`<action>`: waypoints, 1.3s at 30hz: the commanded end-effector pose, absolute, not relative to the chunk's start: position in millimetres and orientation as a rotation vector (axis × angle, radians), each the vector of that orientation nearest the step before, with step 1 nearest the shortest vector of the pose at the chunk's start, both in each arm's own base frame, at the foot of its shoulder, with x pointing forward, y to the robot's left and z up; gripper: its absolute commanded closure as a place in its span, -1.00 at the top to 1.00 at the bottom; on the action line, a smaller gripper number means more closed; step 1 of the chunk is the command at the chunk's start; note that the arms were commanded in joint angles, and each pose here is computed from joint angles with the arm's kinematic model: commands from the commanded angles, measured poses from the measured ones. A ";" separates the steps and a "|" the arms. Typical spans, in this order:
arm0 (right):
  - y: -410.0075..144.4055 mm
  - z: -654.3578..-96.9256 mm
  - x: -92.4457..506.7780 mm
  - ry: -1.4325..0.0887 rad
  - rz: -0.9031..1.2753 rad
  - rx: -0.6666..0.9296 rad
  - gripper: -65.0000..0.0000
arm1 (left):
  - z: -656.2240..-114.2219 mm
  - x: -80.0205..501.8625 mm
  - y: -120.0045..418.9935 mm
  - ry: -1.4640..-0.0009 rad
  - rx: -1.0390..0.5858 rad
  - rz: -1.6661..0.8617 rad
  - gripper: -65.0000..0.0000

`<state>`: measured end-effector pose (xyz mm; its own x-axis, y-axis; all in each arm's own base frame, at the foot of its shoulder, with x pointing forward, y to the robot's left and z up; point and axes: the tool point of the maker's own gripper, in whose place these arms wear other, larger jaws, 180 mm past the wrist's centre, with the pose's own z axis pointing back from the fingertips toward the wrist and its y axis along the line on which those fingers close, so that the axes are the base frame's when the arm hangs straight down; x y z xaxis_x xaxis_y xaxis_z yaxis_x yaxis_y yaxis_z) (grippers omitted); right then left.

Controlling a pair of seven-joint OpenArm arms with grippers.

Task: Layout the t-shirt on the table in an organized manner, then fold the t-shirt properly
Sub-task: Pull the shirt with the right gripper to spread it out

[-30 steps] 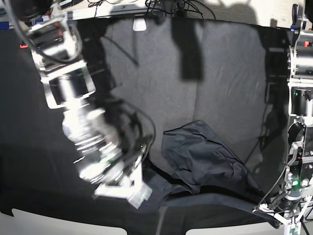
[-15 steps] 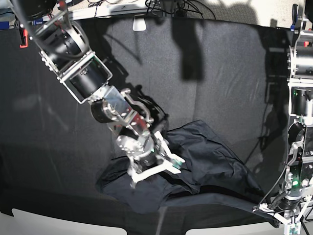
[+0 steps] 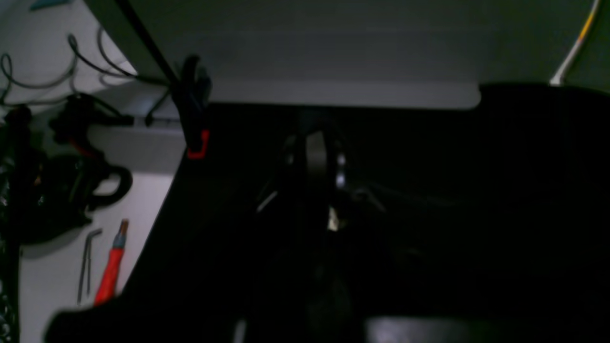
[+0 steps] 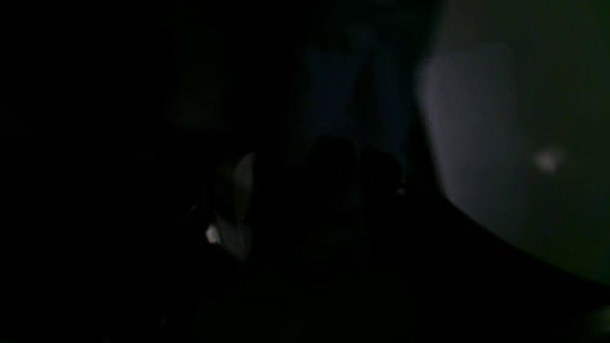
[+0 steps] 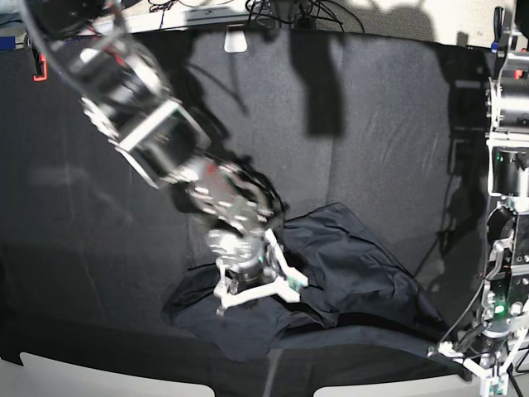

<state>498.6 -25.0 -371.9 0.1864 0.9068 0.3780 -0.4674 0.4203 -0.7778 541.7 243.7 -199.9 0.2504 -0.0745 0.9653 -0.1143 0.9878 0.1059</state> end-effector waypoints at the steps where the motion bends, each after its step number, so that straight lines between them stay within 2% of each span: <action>1: -17.9 -331.1 521.7 -1.058 1.009 -0.634 -0.05 | -168.0 548.7 246.5 -1.393 0.176 0.017 -1.00; 6: -14.4 -324.8 524.0 -1.072 1.012 -0.654 -0.65 | -170.2 548.3 246.9 -1.380 0.176 0.018 -1.00; 9: -27.0 -329.1 522.8 -1.019 0.987 -0.684 -1.00 | -170.2 548.3 246.9 -1.380 0.176 0.018 -1.00; 17: -84.6 -350.1 502.5 -0.789 0.934 -0.871 -1.00 | -170.1 548.3 246.9 -1.380 0.176 0.018 -1.00; 26: -143.4 -393.6 426.7 -0.720 0.972 -0.891 -1.00 | -170.0 548.3 246.9 -1.381 0.176 0.018 -1.00; 39: -199.0 -357.5 281.2 -0.636 1.028 -0.902 -1.00 | -170.1 548.3 246.9 -1.380 0.176 0.018 -1.00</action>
